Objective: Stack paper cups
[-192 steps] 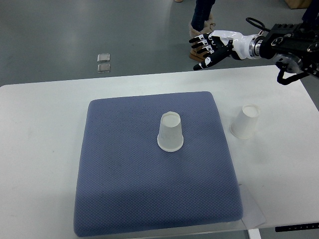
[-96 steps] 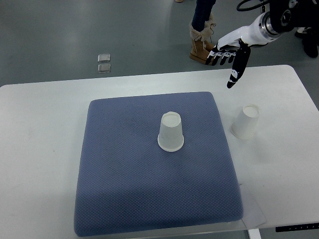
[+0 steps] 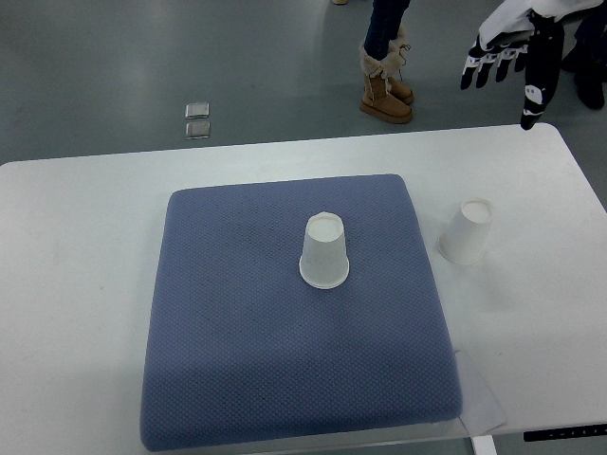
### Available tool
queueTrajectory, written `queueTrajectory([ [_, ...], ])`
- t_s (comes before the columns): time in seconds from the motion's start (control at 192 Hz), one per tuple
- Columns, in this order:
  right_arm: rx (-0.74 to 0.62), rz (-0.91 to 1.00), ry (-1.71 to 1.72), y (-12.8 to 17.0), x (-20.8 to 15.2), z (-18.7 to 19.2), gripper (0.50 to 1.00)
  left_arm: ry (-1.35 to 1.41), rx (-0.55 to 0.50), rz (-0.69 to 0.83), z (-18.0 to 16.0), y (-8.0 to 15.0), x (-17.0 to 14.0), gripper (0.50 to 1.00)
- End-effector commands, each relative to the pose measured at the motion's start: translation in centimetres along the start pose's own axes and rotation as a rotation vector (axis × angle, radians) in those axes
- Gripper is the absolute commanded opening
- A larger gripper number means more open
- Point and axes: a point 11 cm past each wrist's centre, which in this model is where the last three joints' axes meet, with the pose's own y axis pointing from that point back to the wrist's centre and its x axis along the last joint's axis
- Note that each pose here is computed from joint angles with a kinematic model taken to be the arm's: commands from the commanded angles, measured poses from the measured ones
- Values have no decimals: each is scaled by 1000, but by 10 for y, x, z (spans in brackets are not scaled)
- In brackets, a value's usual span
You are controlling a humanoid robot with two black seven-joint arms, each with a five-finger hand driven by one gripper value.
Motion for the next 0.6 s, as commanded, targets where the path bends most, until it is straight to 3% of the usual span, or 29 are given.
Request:
queueTrajectory([
  [0.0, -20, 23, 9, 10, 4, 5, 919, 0, 0, 1, 0, 0, 0, 1000],
  [0.308, -50, -13, 44, 2, -5, 9, 919, 0, 0, 1, 0, 0, 0, 1000],
  [0.595, -64, -110, 21, -51, -38, 21, 917, 0, 0, 1, 0, 0, 0, 1000],
])
